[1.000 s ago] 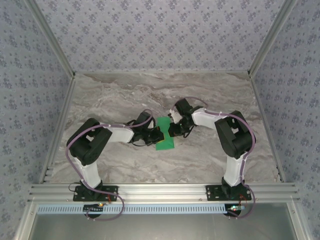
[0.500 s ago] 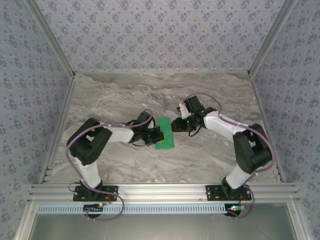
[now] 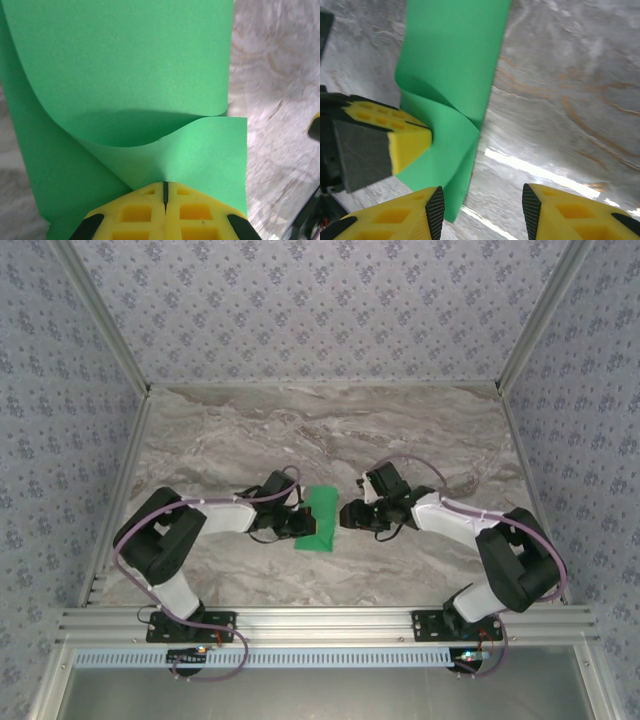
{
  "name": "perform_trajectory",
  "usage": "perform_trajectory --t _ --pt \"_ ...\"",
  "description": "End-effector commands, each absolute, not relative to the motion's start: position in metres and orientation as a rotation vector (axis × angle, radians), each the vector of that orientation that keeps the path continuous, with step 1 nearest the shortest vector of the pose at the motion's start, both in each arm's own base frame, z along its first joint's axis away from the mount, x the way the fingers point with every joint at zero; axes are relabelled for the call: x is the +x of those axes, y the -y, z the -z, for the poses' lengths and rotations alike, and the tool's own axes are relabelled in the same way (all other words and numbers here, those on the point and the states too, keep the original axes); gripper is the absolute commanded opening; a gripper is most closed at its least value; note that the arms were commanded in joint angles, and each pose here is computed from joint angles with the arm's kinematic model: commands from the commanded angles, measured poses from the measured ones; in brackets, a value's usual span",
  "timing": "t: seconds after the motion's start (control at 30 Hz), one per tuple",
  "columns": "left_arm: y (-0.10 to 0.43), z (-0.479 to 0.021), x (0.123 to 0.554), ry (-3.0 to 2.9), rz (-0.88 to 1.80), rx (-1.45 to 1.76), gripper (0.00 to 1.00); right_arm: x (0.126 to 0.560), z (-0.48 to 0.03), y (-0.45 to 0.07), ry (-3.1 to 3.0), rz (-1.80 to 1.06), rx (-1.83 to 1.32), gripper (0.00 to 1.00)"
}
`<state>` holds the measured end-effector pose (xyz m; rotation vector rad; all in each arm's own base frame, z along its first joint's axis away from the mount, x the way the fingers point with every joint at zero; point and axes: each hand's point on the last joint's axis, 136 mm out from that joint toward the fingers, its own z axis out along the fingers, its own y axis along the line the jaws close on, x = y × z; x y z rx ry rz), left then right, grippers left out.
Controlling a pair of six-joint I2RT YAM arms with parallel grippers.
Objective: Fold a paper plane with a square sheet of paper (pick it up from the middle)
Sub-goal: Move the paper to the center of the table, then fold the triangle a second time at the center of the table.
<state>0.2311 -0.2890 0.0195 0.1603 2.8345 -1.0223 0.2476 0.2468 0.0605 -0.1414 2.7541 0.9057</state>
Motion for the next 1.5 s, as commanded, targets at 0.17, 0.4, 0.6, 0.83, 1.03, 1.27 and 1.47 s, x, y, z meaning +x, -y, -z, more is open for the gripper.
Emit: perform_trajectory --t 0.17,0.4,0.6,0.83,1.03,1.27,1.47 --pt "0.271 -0.018 0.217 -2.854 0.975 0.242 0.0 0.251 -0.05 -0.27 -2.752 -1.025 -0.035 0.48" --pt "0.274 -0.022 0.22 -2.825 1.0 0.224 0.0 0.244 -0.039 -0.287 -2.795 -1.095 -0.02 0.44" --pt "0.275 -0.022 0.221 -2.821 1.008 0.213 0.0 0.239 -0.028 -0.293 -2.843 -1.101 -0.02 0.42" --pt "0.274 -0.023 0.221 -2.818 1.006 0.213 0.0 0.241 -0.035 -0.302 -2.817 -1.182 -0.023 0.3" --pt "0.275 -0.025 0.222 -2.812 1.01 0.211 0.0 0.238 -0.042 -0.301 -2.809 -1.197 -0.013 0.27" --pt "0.275 -0.03 0.223 -2.799 1.016 0.213 0.0 0.24 -0.043 -0.301 -2.805 -1.183 -0.024 0.15" --pt "0.268 -0.041 0.223 -2.774 1.0 0.167 0.01 0.243 -0.051 -0.308 -2.766 -1.188 -0.128 0.03"
